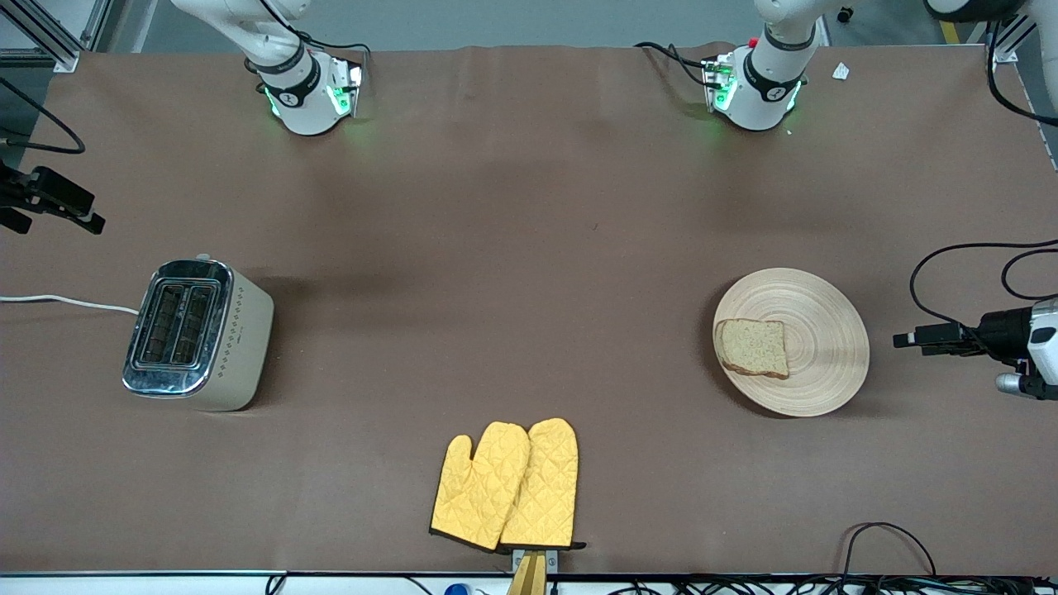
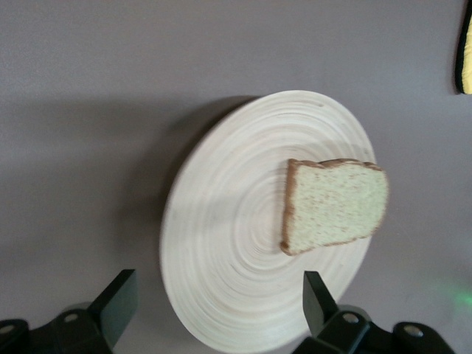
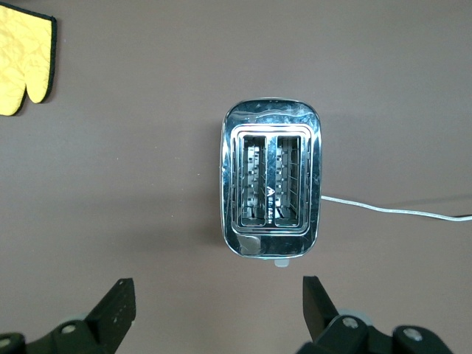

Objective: Move plate and put bread in toaster
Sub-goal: 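Move the left gripper in beside the wooden plate's rim, then push the wooden plate with the left gripper toward the toaster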

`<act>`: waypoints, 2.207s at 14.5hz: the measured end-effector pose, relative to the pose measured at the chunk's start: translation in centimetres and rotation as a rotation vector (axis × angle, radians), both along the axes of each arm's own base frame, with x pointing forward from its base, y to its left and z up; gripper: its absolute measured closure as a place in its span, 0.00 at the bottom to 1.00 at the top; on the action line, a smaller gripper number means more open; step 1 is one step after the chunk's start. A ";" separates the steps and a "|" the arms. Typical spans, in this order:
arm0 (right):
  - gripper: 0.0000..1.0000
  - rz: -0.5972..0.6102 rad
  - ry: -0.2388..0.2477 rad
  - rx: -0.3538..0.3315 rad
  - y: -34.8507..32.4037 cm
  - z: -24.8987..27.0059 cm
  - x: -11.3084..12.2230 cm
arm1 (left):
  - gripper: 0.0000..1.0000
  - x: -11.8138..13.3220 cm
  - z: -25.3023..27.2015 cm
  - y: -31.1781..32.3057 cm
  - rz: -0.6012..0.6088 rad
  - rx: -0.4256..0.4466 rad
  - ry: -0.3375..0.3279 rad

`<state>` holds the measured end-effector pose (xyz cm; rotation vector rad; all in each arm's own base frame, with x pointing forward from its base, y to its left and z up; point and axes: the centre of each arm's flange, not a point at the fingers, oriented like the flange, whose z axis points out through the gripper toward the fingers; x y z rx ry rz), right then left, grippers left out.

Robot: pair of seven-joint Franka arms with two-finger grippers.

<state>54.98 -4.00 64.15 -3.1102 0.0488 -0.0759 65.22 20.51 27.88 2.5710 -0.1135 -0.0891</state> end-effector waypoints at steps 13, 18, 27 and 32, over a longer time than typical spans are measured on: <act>0.00 0.006 0.000 0.000 0.3 0.0 0.0 | 0.37 -0.7 -10.3 1.2 0.015 -0.202 -0.046; 0.00 0.006 -0.001 0.000 0.3 0.0 0.0 | 0.59 -1.0 -11.3 0.7 0.008 -0.225 -0.026; 0.00 0.007 -0.002 0.001 0.4 0.0 0.1 | 0.90 -0.5 -10.6 -3.4 -0.110 -0.350 -0.016; 0.00 0.011 -0.003 0.001 0.6 0.0 0.1 | 0.90 2.7 -7.3 -14.2 -0.132 -0.430 0.023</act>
